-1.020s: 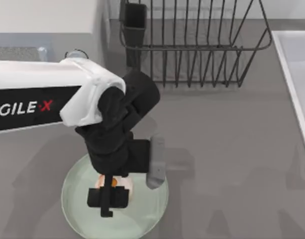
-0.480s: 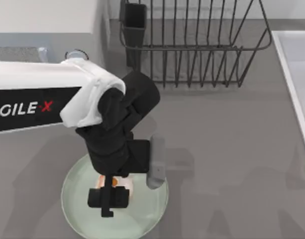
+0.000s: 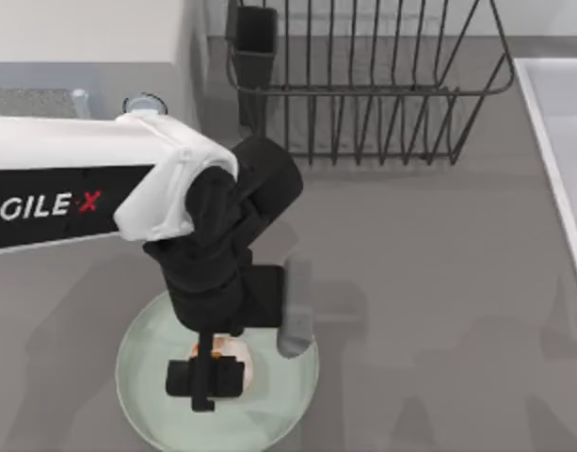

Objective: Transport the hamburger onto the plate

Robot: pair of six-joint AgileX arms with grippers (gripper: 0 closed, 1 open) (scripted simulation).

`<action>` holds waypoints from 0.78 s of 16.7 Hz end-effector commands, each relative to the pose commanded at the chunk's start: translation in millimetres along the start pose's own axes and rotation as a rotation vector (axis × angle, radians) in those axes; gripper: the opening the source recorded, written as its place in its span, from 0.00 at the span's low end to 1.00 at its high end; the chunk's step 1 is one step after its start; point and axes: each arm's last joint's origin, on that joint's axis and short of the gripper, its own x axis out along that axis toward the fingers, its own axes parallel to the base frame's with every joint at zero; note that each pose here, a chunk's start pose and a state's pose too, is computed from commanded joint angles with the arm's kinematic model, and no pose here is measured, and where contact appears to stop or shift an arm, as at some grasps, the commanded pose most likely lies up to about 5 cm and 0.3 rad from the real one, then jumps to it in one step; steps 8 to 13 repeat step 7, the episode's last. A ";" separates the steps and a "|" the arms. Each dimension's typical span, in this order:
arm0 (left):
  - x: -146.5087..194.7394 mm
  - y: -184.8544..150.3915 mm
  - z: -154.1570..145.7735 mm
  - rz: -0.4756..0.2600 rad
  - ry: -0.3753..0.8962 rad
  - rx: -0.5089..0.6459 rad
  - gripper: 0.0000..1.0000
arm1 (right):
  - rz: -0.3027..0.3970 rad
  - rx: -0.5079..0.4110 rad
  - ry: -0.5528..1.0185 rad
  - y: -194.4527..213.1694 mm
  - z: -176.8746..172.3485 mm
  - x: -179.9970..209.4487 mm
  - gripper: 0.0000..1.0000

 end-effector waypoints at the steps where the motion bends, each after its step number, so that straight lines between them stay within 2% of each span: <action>1: 0.0 0.0 0.0 0.000 0.000 0.000 0.98 | 0.000 0.000 0.000 0.0 0.0 0.0 1.00; 13: 0.0 0.0 0.0 0.000 0.000 0.000 1.00 | 0.000 0.000 0.000 0.0 0.0 0.0 1.00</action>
